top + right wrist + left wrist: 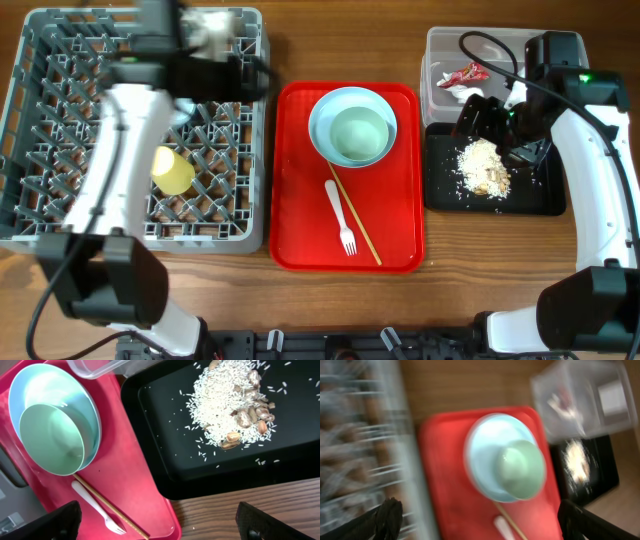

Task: Sort waste into correct bins and load items into the dishwasher rack
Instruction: 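Move left gripper to the tray and grasp the green bowl rim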

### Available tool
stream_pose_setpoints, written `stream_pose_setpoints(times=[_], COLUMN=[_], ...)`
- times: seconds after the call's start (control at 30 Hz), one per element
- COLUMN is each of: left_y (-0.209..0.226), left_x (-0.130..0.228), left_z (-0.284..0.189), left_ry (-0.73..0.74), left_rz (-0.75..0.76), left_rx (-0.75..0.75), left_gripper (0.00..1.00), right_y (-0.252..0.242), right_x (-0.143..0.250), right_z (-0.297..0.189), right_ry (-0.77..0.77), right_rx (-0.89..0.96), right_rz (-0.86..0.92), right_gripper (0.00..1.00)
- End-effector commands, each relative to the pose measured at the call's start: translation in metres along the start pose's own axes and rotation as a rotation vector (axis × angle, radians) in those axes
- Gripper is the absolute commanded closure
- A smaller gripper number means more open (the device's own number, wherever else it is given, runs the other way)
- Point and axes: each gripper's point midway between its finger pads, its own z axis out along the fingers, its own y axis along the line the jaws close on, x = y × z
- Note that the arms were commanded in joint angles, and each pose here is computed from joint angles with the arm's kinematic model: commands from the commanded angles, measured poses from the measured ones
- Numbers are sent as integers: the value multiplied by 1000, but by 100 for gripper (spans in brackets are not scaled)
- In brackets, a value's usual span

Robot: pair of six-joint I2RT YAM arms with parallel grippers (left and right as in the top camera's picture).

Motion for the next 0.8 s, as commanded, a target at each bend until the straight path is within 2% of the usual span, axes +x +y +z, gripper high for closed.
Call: stream_pose_setpoints(times=[0.0, 0.13, 0.3, 0.43, 0.6, 0.77], left_y=[-64, -108, -126, -141, -141, -121], left_x=[4, 11, 27, 48, 69, 93], left_z=[29, 55, 94, 127, 165, 201], left_ry=[13, 6, 16, 54, 96, 173], left_rz=[138, 262, 367, 424, 462, 463], left_rx=[49, 46, -95, -118, -156, -199], left_gripper=[0, 0, 0, 1, 8, 15], right_y=[-1, -8, -22, -36, -42, -43], right_x=[0, -3, -8, -12, -13, -12], right_z=[3, 3, 0, -3, -4, -4], right_ry=[13, 2, -5, -10, -8, -5], right_rx=[0, 23, 28, 33, 38, 39], right_rz=[-10, 12, 60, 130, 146, 141], right_gripper=[0, 0, 0, 0, 0, 0])
